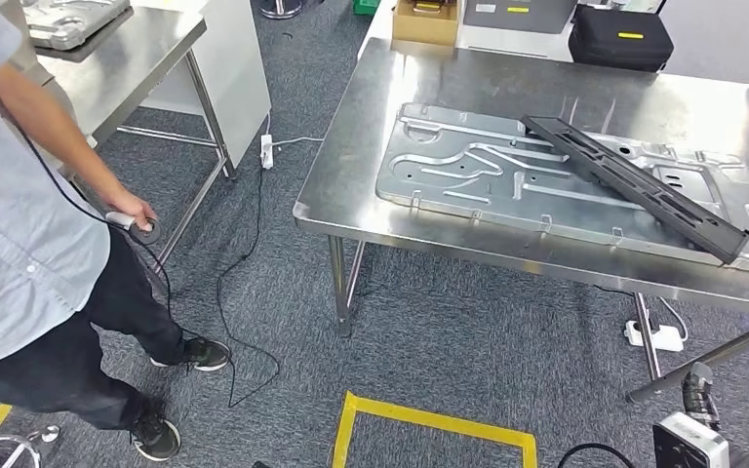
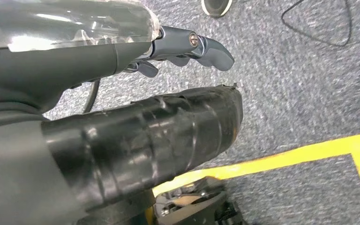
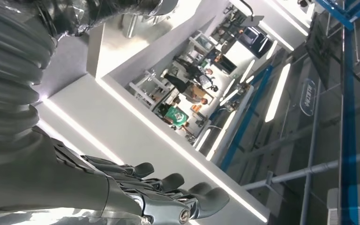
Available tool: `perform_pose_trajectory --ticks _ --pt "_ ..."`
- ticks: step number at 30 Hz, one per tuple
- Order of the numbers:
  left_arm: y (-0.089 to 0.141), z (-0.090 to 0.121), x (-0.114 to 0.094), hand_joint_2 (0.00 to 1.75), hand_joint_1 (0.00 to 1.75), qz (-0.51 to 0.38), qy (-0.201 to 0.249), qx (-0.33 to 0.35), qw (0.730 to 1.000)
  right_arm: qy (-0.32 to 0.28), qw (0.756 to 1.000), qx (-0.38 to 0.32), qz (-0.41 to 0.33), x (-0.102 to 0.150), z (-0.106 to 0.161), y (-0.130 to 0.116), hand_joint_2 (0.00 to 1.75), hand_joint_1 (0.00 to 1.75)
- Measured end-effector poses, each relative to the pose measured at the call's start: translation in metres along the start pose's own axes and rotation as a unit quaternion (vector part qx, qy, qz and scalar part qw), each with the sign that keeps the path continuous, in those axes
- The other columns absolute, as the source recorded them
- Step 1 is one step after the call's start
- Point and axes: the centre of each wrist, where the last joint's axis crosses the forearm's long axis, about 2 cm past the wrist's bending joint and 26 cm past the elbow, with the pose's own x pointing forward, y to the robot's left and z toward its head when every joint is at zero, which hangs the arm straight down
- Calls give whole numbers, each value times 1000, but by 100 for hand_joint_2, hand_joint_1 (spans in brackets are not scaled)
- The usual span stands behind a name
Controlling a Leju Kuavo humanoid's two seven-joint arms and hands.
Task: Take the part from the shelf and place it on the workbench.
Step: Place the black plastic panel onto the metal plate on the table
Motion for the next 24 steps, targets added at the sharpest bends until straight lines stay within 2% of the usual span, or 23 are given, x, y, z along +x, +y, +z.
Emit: perform_pose_trajectory --ticks 24 --pt "0 0 -1 0 0 5 2 1 1000 3 1000 7 4 0 2 0 175 0"
